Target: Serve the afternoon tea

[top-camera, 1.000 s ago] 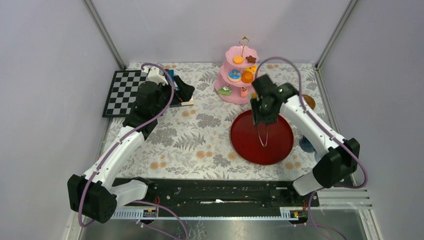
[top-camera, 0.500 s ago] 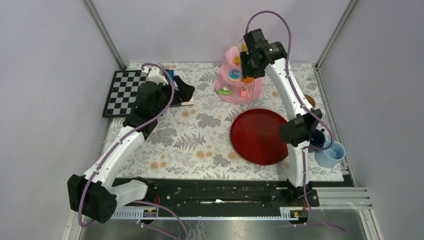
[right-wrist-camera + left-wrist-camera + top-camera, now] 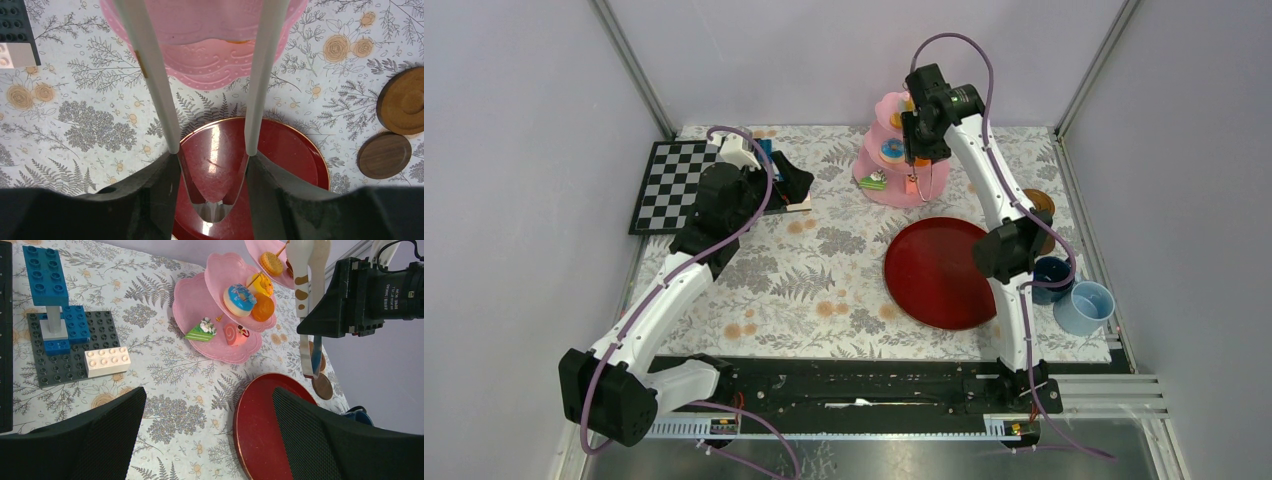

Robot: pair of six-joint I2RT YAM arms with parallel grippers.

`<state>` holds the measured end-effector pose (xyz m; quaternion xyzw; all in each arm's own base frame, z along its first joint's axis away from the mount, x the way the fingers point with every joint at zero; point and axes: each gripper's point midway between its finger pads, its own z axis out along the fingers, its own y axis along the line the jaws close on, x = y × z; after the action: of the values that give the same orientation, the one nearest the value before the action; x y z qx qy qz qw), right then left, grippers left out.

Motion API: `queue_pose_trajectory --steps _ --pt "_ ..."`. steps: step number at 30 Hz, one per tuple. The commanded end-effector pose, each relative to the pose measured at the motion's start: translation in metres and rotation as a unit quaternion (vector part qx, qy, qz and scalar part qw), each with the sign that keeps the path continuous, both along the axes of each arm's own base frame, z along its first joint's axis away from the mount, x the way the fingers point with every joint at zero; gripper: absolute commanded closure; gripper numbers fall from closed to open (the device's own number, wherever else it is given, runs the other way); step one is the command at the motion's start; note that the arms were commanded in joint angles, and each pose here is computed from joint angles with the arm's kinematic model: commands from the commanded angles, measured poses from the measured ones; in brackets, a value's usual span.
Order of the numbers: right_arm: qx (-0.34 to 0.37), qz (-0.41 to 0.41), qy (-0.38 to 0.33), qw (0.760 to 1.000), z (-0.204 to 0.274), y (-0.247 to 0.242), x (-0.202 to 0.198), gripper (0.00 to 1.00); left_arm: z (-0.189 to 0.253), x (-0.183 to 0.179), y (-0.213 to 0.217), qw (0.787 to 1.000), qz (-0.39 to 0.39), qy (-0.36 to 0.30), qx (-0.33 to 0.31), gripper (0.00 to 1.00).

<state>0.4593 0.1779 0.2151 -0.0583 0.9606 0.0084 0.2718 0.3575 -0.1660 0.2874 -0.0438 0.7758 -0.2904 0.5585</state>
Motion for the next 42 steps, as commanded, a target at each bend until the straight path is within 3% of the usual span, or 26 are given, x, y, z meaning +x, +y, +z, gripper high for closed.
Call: queue_pose_trajectory --steps 1,5,15,27,32,39,42 --pt "0.005 0.004 -0.016 1.000 0.013 -0.002 0.003 0.44 0.034 0.004 -0.001 0.999 0.000 -0.046 -0.010 0.01" --pt "0.010 0.004 -0.016 1.000 0.013 -0.001 0.004 0.38 0.038 0.005 -0.001 0.998 0.001 -0.055 -0.013 0.01" --pt "0.036 0.008 -0.034 0.999 0.039 0.001 -0.006 0.36 0.038 0.005 -0.001 0.998 0.001 -0.055 -0.013 0.01" --pt "0.056 0.016 -0.047 0.997 0.087 -0.014 -0.076 0.38 0.038 0.005 -0.001 0.998 0.001 -0.055 -0.013 0.01" --pt "0.075 0.015 -0.018 0.997 0.048 -0.018 -0.126 0.39 0.038 0.005 -0.001 0.998 0.002 -0.056 -0.012 0.01" --pt "0.103 -0.049 0.078 0.990 -0.055 -0.043 -0.219 0.40 0.038 0.004 -0.004 0.998 -0.005 -0.052 -0.016 0.01" --pt "0.154 -0.080 0.126 0.977 -0.096 -0.036 -0.253 0.40 0.036 0.004 -0.006 0.999 -0.010 -0.049 -0.019 0.01"
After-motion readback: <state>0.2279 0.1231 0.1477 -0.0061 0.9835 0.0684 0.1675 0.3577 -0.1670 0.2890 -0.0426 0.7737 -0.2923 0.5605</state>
